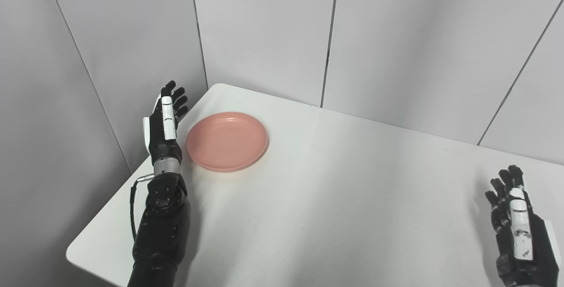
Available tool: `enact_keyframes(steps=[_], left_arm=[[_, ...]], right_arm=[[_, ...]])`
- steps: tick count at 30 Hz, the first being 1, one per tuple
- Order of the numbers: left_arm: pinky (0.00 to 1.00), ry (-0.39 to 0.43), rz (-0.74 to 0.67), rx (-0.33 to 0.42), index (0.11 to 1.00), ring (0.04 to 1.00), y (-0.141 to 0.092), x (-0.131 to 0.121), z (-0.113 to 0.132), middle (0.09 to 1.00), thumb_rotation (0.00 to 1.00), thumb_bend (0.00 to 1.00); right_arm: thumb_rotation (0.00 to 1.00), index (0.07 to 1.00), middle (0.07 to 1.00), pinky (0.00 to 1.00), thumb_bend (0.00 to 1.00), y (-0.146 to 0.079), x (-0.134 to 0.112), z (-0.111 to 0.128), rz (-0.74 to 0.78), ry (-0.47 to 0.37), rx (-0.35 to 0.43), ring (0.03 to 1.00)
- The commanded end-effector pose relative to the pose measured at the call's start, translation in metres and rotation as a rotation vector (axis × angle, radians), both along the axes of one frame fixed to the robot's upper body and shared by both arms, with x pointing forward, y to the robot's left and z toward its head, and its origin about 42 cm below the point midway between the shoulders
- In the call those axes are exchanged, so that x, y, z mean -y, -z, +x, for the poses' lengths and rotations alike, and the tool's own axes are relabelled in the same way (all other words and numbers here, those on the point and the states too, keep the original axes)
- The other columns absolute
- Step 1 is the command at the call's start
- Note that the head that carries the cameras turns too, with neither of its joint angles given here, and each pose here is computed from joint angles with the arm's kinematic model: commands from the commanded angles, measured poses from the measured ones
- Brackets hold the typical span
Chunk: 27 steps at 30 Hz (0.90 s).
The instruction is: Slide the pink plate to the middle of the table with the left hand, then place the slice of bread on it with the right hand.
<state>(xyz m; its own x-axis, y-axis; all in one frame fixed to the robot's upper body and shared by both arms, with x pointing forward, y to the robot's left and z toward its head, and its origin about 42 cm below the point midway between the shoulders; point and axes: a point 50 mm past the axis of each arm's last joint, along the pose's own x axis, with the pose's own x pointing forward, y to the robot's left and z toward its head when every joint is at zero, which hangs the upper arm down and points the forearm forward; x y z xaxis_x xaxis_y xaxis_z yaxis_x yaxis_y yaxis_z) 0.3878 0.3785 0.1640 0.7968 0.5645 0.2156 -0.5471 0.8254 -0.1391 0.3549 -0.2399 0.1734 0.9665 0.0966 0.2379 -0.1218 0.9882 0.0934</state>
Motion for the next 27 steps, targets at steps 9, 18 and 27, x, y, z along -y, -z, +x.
enact_keyframes(steps=[9,18,27], left_arm=[[0.83,-0.031,0.102,0.057,0.803,0.807,-0.021,-0.007,0.013,0.811,1.0,0.76],[0.81,-0.022,0.107,0.027,0.801,0.797,-0.019,-0.004,0.016,0.801,1.0,0.74],[0.82,-0.007,0.132,-0.007,0.805,0.807,-0.013,-0.004,0.02,0.812,1.0,0.74]], right_arm=[[0.89,1.0,1.0,1.0,0.56,-0.019,0.002,0.009,-0.006,-0.006,0.081,1.0],[0.88,1.0,1.0,1.0,0.57,-0.019,0.005,0.009,-0.01,0.002,0.084,1.0],[0.89,1.0,1.0,1.0,0.53,-0.02,0.007,0.008,-0.006,-0.001,0.085,1.0]])
